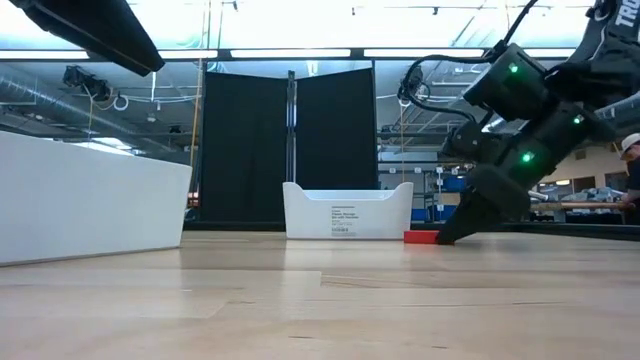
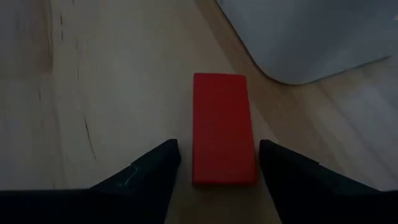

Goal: Sort blocks by size
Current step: Put the rectangular red block into the top white bin

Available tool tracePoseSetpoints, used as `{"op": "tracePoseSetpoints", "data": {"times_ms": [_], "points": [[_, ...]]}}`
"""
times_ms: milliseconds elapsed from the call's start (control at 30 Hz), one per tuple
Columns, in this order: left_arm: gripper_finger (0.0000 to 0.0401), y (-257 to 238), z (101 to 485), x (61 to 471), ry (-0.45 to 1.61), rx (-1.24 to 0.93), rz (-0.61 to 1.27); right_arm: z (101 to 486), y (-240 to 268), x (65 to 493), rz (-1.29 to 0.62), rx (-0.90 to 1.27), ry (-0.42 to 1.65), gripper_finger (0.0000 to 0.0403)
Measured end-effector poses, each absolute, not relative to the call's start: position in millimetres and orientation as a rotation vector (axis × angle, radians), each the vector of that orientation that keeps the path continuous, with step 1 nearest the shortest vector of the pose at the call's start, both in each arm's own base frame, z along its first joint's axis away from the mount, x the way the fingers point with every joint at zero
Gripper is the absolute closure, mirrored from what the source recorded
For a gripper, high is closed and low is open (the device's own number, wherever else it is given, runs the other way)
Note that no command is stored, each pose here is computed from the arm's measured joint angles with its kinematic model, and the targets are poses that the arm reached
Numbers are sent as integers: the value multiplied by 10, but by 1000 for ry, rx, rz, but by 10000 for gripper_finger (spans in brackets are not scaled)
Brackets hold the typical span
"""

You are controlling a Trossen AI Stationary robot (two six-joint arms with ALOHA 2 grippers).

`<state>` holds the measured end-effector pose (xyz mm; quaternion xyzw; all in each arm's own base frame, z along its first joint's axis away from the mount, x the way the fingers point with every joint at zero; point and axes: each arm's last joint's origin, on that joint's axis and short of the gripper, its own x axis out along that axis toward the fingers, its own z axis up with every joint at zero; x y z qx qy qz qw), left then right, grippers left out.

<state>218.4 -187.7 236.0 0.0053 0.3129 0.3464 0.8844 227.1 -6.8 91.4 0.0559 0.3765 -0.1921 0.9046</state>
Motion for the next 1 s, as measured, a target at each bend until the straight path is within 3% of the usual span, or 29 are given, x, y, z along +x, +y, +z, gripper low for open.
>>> {"op": "tracePoseSetpoints", "data": {"times_ms": [233, 500, 700, 1000], "points": [[76, -1872, 2375, 2192, 590, 32, 730, 884, -53, 2280, -367, 154, 791, 254], [76, -1873, 2375, 2193, 578, 2, 738, 1030, 31, 2270, -242, 190, 736, 256], [76, -1874, 2384, 2201, 541, 11, 740, 1454, 160, 2422, -159, 93, 516, 256], [76, -1838, 2404, 2270, 453, 12, 762, 1927, -304, 2822, -446, 21, 380, 256]]}}
